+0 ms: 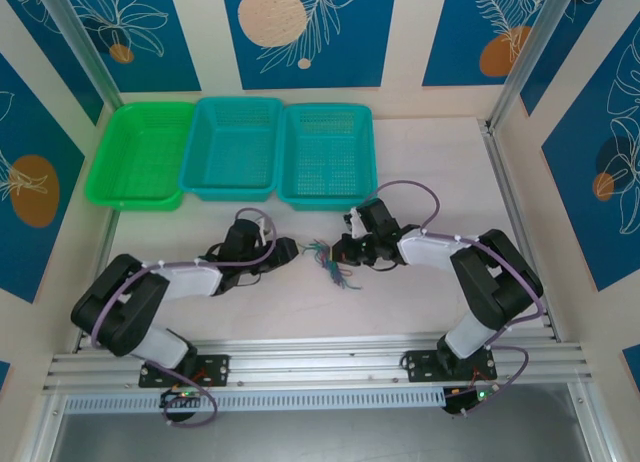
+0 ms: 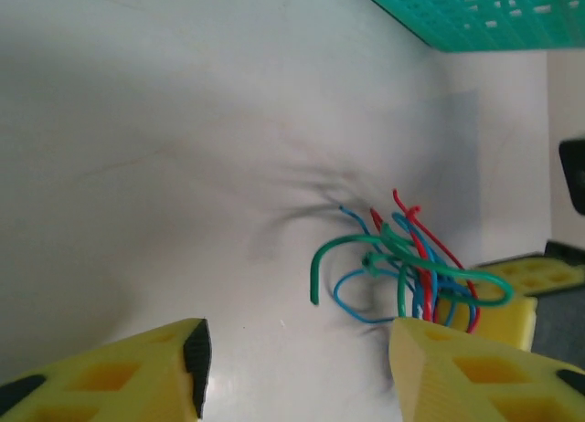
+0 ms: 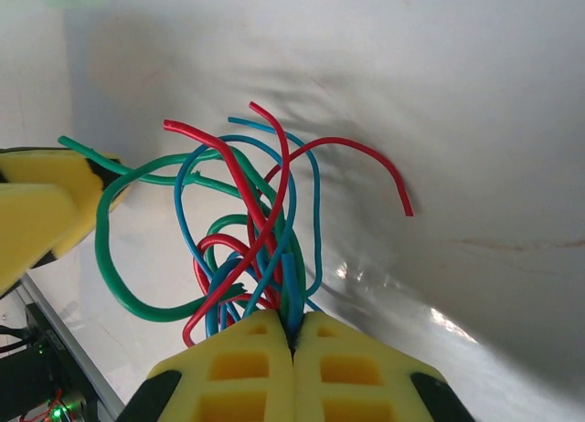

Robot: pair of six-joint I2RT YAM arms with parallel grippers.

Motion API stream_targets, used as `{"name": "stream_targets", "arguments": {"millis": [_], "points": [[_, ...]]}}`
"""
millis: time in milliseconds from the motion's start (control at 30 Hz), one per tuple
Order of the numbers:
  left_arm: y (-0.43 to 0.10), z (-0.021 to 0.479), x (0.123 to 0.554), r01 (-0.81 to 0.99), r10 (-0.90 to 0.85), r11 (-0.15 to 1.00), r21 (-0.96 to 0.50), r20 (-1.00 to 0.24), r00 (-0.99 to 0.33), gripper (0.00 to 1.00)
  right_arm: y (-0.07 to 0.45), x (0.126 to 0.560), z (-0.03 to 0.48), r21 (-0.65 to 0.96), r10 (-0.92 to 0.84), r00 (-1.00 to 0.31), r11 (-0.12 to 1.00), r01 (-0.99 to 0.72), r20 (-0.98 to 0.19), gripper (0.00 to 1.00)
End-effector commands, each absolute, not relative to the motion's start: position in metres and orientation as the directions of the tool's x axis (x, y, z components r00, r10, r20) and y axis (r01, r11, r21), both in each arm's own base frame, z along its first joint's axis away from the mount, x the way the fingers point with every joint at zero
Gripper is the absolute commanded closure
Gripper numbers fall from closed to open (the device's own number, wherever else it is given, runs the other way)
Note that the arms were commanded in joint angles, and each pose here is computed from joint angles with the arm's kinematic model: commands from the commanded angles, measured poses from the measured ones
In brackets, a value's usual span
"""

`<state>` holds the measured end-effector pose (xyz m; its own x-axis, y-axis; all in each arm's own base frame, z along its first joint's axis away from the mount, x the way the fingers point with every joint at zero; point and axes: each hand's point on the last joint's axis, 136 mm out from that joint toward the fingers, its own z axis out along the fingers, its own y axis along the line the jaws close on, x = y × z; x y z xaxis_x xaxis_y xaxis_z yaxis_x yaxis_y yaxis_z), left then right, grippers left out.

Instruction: Untangle the cables

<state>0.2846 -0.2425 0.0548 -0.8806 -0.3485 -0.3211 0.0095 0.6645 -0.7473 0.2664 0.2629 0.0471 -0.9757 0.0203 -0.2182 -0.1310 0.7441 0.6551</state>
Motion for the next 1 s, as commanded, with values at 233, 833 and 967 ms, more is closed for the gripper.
{"name": "stream_targets", "arguments": {"millis": [233, 833, 967], "points": [[-0.255, 0.074, 0.310, 0.015, -0.444, 0.595, -0.804, -0.344, -0.827, 0.54, 0.285, 0.255, 0.058, 0.673, -0.070, -0.973, 0.710, -0.205, -0.222, 1.00], [-0.231, 0.085, 0.307, 0.037, -0.408, 0.688, -0.725, -0.429, -0.806, 1.00, 0.224, 0.275, 0.037, 0.678, 0.194, -0.971, 0.733, 0.051, -0.138, 1.00], [-0.241, 0.102, 0.301, 0.133, -0.305, 0.715, -0.687, -0.477, -0.824, 1.00, 0.225, 0.268, 0.029, 0.692, 0.127, -0.987, 0.721, 0.028, -0.094, 0.86]]}}
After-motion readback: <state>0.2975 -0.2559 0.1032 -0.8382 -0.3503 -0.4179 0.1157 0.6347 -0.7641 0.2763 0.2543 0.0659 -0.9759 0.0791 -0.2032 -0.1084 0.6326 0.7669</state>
